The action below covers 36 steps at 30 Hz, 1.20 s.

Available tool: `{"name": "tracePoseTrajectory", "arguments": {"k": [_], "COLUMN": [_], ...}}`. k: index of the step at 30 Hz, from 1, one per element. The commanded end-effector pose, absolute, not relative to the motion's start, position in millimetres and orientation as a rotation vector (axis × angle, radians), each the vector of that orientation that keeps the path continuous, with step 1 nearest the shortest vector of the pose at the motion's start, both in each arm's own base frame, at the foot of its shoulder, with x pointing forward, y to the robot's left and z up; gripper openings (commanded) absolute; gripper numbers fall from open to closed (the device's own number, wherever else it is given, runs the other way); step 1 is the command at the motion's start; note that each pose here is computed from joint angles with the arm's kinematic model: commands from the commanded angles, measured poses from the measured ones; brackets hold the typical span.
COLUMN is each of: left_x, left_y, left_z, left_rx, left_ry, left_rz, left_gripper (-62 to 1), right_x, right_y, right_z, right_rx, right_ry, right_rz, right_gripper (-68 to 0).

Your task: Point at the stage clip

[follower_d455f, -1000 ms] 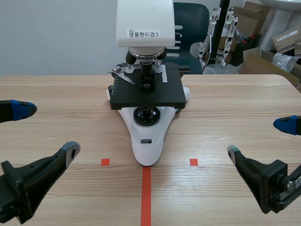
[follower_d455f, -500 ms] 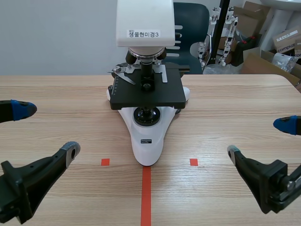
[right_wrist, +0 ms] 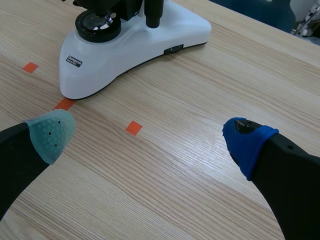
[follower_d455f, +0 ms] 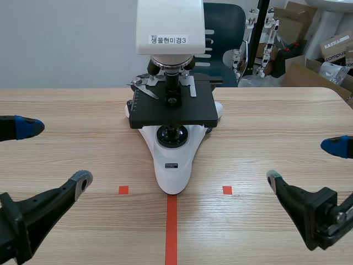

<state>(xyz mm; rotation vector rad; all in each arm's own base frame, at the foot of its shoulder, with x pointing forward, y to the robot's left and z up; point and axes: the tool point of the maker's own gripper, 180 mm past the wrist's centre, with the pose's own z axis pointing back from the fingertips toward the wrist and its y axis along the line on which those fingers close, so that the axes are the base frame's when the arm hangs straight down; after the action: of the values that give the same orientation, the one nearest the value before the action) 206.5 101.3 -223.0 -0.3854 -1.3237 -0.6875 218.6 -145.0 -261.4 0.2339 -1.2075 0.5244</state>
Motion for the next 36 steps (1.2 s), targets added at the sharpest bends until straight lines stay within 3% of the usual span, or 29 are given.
{"name": "tracePoseTrajectory", "arguments": {"k": [1, 4, 6, 16, 30, 36], "left_x": [208.6, 208.1, 207.9, 230.4, 286.9, 299.8], "left_y": [99.0, 97.9, 97.0, 104.5, 150.6, 156.7], "left_z": [-212.9, -210.5, -208.6, -196.9, -178.2, -172.0], "left_rx": [-0.398, -0.404, -0.408, -0.343, -0.238, -0.269], "left_ry": [-1.361, -1.363, -1.366, -1.391, -1.451, -1.458], "left_rz": [-0.697, -0.735, -0.764, -0.907, -0.975, -1.002], "left_gripper": [0.1, -19.9, -28.2, -47.9, -49.6, -49.6], "right_x": [222.2, 222.1, 222.1, 222.1, 222.1, 222.1], "right_y": [-144.5, -144.5, -144.5, -144.5, -144.5, -144.5], "right_z": [-254.3, -254.3, -254.3, -254.3, -254.4, -254.4], "right_rx": [0.236, 0.236, 0.236, 0.236, 0.236, 0.236], "right_ry": [-1.238, -1.237, -1.237, -1.237, -1.237, -1.237], "right_rz": [0.524, 0.524, 0.524, 0.524, 0.524, 0.524], "right_gripper": [0.4, 0.4, 0.4, 0.4, 0.4, 0.4]}}
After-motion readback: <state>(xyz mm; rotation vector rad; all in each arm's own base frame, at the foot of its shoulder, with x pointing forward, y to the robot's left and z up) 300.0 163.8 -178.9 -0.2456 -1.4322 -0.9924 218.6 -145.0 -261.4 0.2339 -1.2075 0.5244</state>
